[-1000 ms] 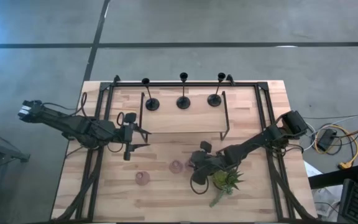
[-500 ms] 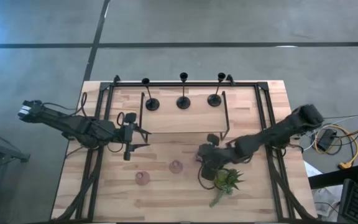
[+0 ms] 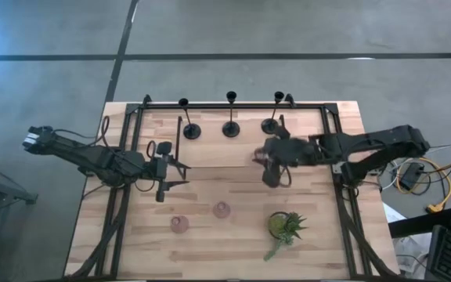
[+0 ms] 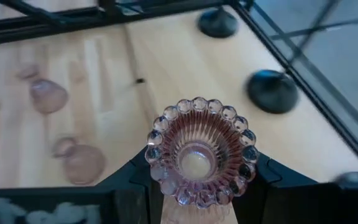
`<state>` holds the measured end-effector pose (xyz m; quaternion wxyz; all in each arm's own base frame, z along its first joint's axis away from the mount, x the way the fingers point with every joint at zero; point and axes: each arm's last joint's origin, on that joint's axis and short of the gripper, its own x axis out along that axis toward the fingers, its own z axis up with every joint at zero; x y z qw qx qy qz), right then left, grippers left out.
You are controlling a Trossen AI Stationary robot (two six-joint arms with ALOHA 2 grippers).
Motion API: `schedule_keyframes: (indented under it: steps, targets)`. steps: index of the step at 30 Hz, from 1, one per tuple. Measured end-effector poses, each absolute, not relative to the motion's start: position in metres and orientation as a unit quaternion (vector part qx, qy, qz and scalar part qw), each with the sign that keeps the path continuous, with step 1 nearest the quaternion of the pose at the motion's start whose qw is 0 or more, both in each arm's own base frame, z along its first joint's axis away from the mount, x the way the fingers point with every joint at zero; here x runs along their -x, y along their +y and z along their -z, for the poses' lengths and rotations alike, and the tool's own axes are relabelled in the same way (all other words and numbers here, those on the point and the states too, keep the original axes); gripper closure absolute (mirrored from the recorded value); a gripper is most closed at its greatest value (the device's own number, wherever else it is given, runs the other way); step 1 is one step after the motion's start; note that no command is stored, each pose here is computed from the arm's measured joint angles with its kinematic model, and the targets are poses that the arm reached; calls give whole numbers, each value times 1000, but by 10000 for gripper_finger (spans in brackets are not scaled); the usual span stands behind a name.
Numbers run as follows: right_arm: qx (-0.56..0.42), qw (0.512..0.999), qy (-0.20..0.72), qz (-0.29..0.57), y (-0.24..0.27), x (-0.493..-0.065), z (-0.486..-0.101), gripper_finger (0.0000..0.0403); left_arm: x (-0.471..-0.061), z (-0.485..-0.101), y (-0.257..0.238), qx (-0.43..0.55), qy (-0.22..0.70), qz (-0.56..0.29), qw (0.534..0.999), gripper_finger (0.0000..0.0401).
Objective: Pick & Place candle stick holders
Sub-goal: Put the right pink glass candle holder on the shelf
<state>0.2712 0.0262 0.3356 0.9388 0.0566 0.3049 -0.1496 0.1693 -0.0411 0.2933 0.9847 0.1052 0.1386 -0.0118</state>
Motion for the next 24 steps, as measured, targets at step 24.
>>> schedule_keyframes:
  steps: [24]
  targets:
    - [-43, 923, 333, 186, -52, -290, -307, 279, -169, -293, -41, -105, 139, 12, 985, 192]
